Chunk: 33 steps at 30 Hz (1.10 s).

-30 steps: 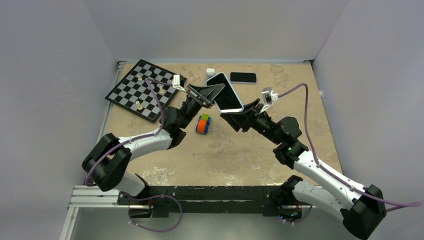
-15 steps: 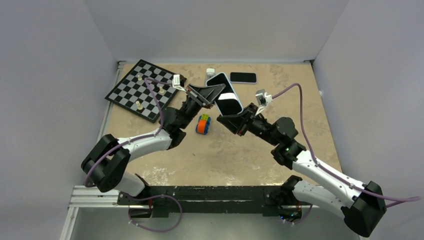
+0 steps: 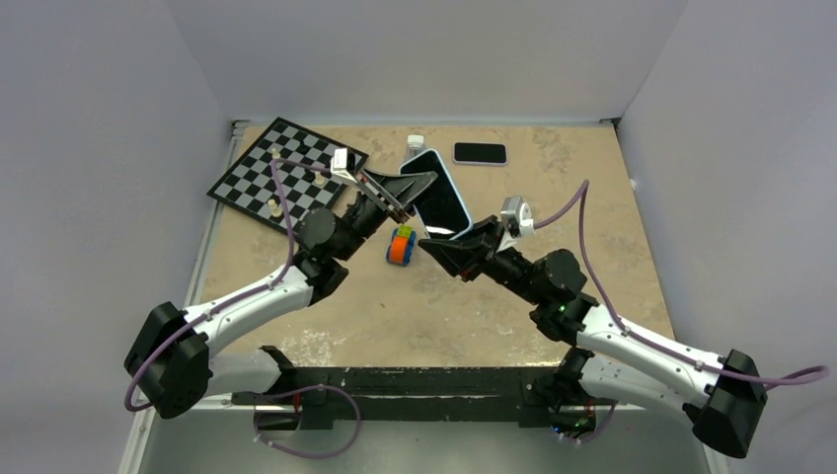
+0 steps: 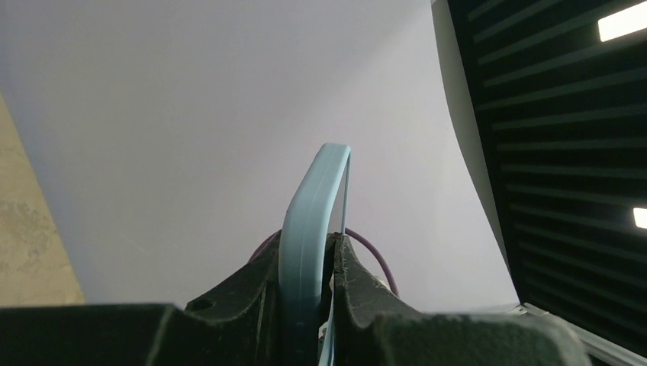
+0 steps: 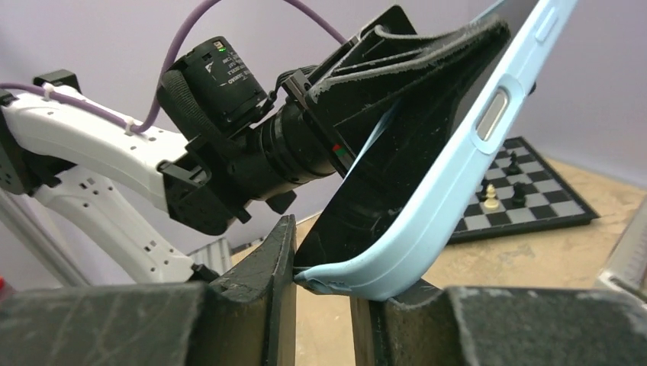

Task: Take the phone out of the phone case
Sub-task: Remove the phone case from the phone.

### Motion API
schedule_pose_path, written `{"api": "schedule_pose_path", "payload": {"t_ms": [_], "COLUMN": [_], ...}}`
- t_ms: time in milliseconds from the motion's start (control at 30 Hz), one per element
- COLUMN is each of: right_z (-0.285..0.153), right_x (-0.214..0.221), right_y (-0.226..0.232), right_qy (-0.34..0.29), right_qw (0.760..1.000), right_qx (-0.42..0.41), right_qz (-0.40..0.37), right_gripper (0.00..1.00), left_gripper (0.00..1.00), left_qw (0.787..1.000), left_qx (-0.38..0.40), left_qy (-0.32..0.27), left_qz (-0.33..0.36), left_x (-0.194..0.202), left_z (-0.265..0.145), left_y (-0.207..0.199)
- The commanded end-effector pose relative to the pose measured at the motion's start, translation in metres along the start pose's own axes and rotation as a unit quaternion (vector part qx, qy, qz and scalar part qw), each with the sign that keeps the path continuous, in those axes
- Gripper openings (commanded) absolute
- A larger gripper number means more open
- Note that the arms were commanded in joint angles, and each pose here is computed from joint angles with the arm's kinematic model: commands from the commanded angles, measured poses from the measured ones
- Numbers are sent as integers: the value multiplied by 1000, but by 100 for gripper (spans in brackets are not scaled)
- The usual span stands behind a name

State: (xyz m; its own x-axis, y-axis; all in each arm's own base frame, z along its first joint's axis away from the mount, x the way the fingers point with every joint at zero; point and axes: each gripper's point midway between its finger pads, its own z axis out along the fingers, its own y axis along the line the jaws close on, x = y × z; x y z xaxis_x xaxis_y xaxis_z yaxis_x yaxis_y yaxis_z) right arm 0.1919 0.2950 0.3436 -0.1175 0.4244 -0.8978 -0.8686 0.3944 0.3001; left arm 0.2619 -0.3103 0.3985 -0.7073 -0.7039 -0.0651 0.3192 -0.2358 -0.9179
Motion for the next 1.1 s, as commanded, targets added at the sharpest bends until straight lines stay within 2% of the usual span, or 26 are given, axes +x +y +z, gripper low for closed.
{"api": "schedule_pose_path", "payload": {"t_ms": [0, 333, 500, 633, 767, 833, 900, 1000, 1067], "right_z": [-39, -31, -33, -38, -41, -49, -60, -73, -74], "right_x": [-7, 9, 17, 12, 42, 61, 71, 73, 73], "right_y": [-125, -120, -119, -110, -87, -68, -58, -44, -25], "right_qy": [32, 82, 88, 66, 118, 144, 156, 169, 185], "right_qw": [925, 888, 884, 907, 945, 961, 970, 975, 978], "right_qx": [251, 247, 255, 252, 194, 147, 140, 138, 100], "right_qz": [-285, -378, -382, -331, -236, -187, -122, -44, 8], "right_gripper": [0, 0, 0, 0, 1, 21, 42, 54, 59], "left_gripper": [0, 0, 0, 0, 0, 0, 0, 0, 0], "left_qw": [997, 993, 994, 994, 994, 992, 988, 982, 980], "left_qx": [-6, -37, -29, -13, 12, 18, 22, 20, 28], "left_qy": [40, 97, 103, 107, 104, 93, 81, 63, 63], "left_qz": [-71, -62, -36, -15, 39, 81, 133, 177, 187], "left_x": [13, 32, 33, 32, 25, 17, 8, -4, -7], "left_z": [-8, -6, -7, -7, -8, -11, -14, -16, -15], "left_y": [-27, -22, -29, -37, -41, -42, -45, -44, -46]}}
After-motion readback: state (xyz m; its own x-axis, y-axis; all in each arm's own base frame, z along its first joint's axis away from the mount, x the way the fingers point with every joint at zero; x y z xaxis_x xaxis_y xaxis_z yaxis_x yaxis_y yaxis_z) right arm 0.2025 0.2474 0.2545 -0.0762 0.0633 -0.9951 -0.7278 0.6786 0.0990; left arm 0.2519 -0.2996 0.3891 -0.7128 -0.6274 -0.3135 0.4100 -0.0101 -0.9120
